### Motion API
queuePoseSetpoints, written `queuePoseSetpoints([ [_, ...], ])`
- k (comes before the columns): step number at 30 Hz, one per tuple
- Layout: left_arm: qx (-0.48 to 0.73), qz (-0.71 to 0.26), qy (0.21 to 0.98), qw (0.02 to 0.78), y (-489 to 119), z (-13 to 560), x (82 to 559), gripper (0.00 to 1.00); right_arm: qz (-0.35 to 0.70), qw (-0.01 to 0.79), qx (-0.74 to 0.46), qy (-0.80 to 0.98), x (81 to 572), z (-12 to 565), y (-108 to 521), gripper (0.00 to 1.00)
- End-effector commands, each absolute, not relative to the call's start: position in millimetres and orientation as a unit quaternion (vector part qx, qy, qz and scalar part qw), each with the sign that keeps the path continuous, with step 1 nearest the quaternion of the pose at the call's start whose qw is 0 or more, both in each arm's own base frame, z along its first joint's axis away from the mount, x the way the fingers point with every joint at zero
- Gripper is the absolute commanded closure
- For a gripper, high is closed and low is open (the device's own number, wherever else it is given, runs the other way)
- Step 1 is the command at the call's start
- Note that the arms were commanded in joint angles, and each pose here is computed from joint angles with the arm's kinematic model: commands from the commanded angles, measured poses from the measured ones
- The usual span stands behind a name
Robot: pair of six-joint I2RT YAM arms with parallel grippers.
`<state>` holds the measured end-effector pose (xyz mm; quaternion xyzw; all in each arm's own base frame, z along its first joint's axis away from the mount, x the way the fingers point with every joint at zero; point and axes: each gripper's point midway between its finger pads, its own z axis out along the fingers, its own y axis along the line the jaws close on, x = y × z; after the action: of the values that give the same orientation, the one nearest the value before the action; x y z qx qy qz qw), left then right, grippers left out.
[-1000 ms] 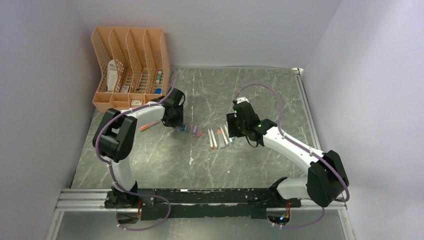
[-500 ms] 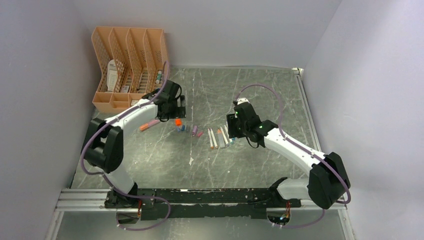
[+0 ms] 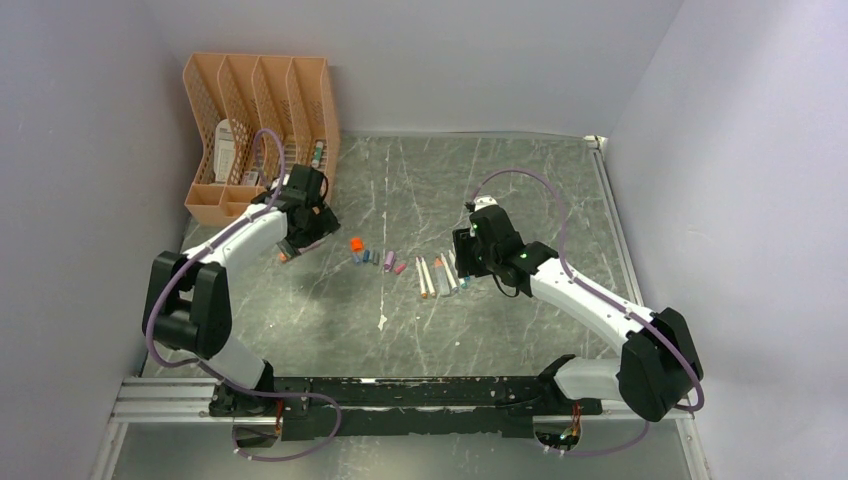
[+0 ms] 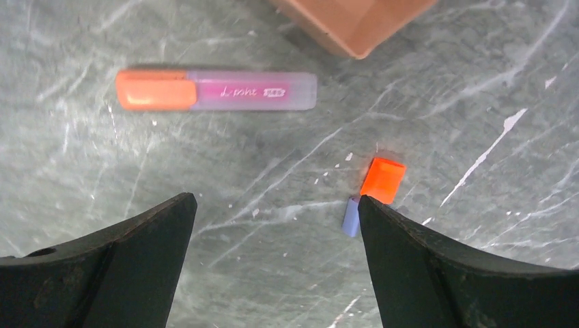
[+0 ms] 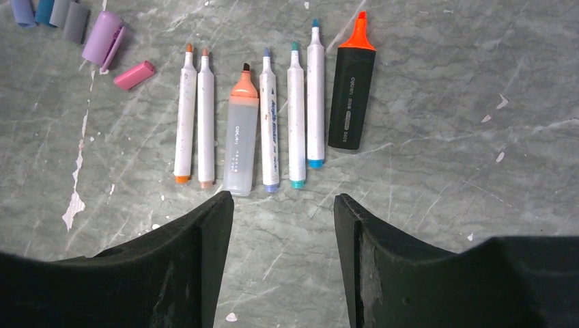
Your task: Open the pen caps
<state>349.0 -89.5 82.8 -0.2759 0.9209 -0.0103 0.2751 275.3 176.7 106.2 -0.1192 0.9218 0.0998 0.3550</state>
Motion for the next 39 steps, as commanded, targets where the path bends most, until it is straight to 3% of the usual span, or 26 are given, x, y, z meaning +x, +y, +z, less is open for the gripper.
queuePoseSetpoints([
  [1, -0.401, -0.007, 0.885, 0.237, -85.5, 74.0, 336.7, 0.01, 0.111, 0.367, -0.125, 0.915, 276.5, 112.3, 180.2, 0.44],
  [10, -0.516, 0.017, 0.839, 0.170, -70.9, 45.5, 331.4, 0.01, 0.113, 0.366, -0.126, 0.915, 274.4, 113.3, 179.6, 0.44],
  [26, -0.622, 0.010, 0.766, 0.159, -14.5, 30.1, 329.5, 0.01, 0.121, 0.360, -0.127, 0.916, 271.6, 111.6, 182.2, 0.44],
  [39, -0.647, -0.004, 0.745, 0.159, -7.7, 29.4, 356.0, 0.00, 0.122, 0.357, -0.131, 0.917, 272.8, 109.1, 184.2, 0.44],
])
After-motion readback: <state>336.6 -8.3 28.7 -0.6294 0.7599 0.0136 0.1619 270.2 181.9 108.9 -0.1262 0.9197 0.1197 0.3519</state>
